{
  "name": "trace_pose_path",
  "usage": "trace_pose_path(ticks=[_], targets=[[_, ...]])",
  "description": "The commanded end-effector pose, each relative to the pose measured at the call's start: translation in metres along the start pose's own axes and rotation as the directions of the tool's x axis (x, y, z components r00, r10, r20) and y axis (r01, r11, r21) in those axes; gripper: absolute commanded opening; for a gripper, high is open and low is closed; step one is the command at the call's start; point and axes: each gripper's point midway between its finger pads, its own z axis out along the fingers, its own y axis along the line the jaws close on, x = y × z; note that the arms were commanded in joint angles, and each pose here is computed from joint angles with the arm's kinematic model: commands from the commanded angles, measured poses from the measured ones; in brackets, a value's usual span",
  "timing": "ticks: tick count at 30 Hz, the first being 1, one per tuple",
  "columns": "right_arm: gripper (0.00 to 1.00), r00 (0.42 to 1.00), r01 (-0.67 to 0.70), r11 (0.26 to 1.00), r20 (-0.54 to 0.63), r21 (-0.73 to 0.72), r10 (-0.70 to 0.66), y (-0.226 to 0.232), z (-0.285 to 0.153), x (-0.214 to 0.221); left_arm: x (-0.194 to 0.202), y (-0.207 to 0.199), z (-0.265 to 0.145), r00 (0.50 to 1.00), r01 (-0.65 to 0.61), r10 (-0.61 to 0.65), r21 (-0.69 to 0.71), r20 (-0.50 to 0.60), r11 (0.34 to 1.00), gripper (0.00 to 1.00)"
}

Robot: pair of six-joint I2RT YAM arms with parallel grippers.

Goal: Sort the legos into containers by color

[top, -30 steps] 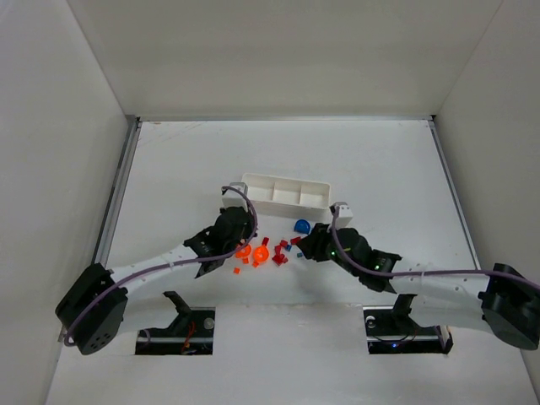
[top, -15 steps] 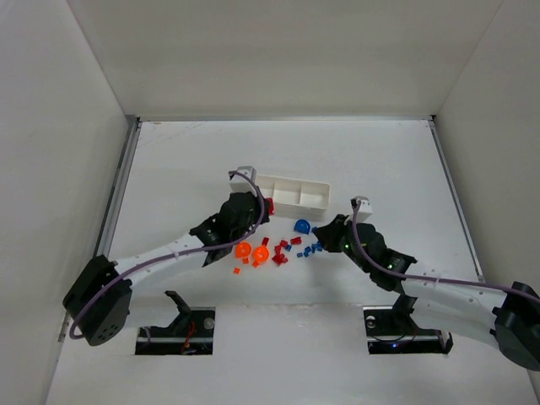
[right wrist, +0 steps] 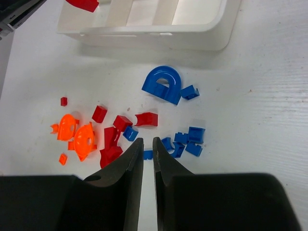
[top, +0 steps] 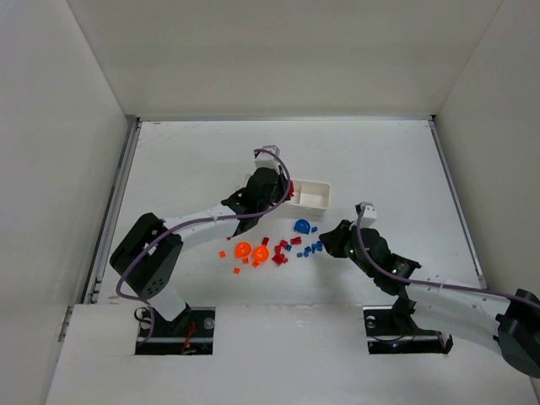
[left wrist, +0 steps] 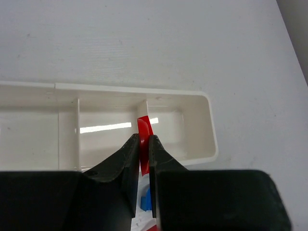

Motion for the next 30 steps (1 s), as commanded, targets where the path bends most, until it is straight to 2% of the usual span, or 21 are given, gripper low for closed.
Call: trace_pose_path(ticks=[1,11,30], targets=[[0.2,0.999,-0.025,1.0,0.043,0.012,0.025,-0.005,-0.001,-0.011,-0.031,-0.021,0.007,0.998,0.01,-0.013,0.054,0.068,0.999,0.07],[0.21,0.999,-0.026,0.999,0.047,0.021,0.025,-0.008,-0.002,-0.011,-0.012,0.001,0.02,0.999,-0.032,0.033,-0.011,0.033,0.999,0.07],[0.23,1.0,0.029,0.998,0.004,0.048,-0.03,0.005,0.013,0.0,0.005,0.012,0.031,0.999,-0.047,0.047,-0.042,0.0,0.998,0.08]])
